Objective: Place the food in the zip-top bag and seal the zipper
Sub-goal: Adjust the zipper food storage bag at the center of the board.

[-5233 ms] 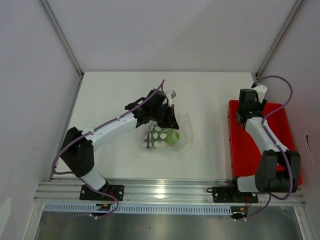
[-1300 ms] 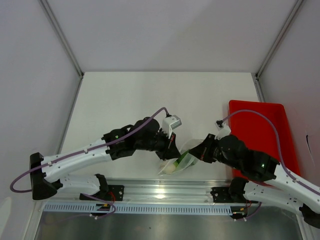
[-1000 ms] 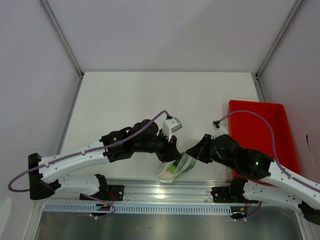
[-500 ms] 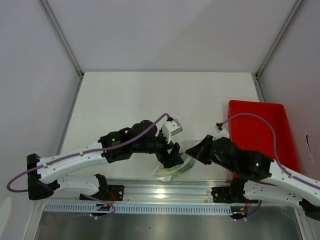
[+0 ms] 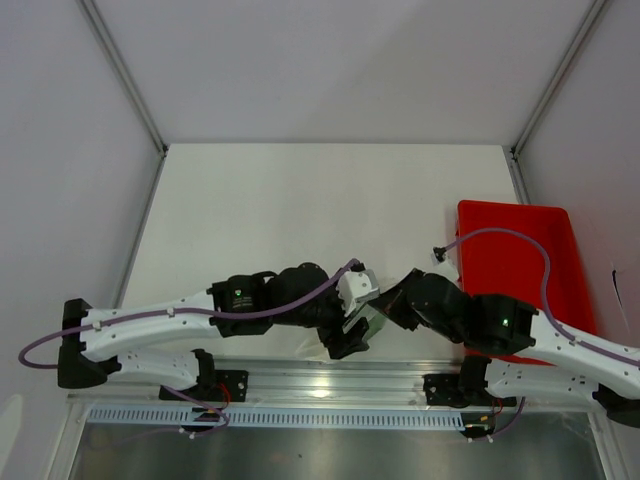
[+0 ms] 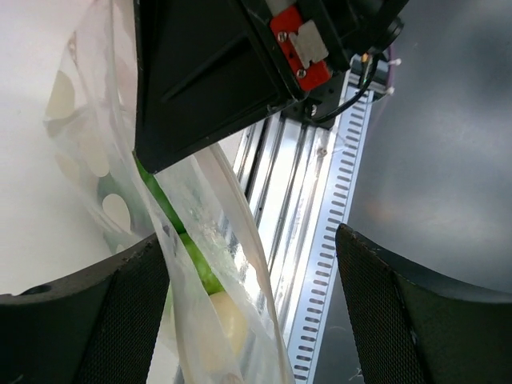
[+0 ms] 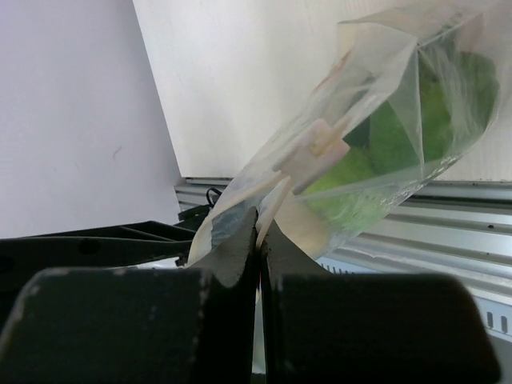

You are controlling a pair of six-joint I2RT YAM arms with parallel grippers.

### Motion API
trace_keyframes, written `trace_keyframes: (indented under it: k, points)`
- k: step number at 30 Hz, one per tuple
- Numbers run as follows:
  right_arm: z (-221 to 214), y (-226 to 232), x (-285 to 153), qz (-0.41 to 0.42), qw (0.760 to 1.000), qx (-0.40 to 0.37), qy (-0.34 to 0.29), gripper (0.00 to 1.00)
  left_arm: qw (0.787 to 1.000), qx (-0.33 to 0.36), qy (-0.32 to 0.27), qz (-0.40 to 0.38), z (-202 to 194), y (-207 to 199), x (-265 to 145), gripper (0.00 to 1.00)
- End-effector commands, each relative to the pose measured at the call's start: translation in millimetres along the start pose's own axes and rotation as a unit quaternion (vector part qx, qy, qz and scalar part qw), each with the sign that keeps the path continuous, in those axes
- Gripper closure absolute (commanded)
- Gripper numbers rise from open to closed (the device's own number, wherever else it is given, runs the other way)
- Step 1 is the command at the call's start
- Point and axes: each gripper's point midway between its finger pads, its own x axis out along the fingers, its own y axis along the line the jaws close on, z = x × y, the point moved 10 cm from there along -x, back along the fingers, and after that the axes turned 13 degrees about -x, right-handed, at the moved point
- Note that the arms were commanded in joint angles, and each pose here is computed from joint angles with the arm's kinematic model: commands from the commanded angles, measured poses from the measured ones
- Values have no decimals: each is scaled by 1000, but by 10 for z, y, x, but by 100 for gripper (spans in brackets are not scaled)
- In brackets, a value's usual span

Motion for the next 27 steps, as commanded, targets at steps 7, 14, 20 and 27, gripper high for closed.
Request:
trace_keyframes:
  k: [7, 14, 20, 27]
  points:
    - [76, 78, -80, 5, 999, 44, -29, 100, 994, 6, -16, 105, 85, 61, 126, 26]
    - [56, 8, -90, 15, 999, 33, -29, 83, 991, -2, -11, 132, 62, 107, 188, 64]
    - [112, -14, -205, 36, 998, -26, -36, 42, 989, -8, -17, 143, 65, 172, 154, 99]
    - [251, -54, -415, 15, 989, -141, -44, 1, 991, -45, -34, 124, 141, 311, -40, 99]
